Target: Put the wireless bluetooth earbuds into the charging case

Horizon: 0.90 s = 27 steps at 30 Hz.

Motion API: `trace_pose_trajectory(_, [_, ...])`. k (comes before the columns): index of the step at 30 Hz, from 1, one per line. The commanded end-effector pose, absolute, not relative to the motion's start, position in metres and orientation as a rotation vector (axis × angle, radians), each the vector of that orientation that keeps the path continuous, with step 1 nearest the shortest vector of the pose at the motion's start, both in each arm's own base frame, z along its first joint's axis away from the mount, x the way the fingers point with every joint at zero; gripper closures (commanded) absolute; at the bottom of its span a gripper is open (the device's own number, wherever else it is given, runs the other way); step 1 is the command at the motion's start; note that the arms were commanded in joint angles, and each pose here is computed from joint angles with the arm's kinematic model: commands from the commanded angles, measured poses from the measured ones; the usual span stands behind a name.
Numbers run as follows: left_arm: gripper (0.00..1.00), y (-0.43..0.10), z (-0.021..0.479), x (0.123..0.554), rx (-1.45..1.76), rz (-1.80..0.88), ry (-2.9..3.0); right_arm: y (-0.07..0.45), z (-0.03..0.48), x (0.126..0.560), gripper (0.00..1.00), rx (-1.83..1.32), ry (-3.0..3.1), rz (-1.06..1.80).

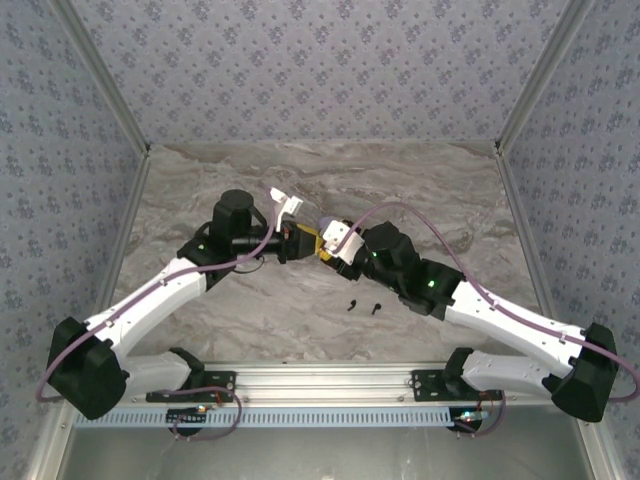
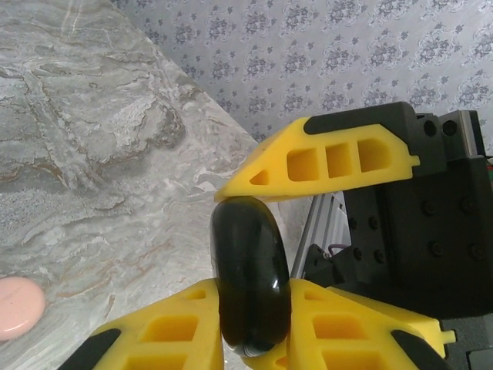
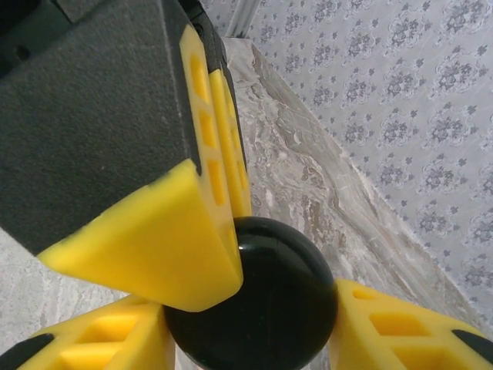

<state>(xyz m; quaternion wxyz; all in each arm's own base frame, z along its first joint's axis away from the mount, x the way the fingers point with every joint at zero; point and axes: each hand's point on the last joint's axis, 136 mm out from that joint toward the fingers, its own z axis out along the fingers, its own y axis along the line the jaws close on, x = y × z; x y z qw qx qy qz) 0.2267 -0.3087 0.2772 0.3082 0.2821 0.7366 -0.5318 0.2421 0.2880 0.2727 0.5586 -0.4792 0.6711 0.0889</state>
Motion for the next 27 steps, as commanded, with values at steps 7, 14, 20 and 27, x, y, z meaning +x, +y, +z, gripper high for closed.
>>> trace_pose_trajectory(7, [0.9,-0.309,0.299,0.224,0.837,-1.284,1.762,0.266,0.284,0.229,0.12,-1.128,1.632,0.367])
trace_pose_trajectory(14, [0.93,-0.3,0.307,0.222,0.849,-1.176,1.576,0.246,0.31,0.214,0.0,-0.99,1.575,0.665])
trace_pose_trajectory(20, [0.93,-0.299,0.31,0.214,0.87,-1.164,1.5,0.249,0.318,0.23,0.02,-0.888,1.583,0.752])
trace_pose_trajectory(27, [0.94,-0.302,0.31,0.209,0.904,-1.166,1.485,0.255,0.314,0.251,0.1,-0.856,1.636,0.719])
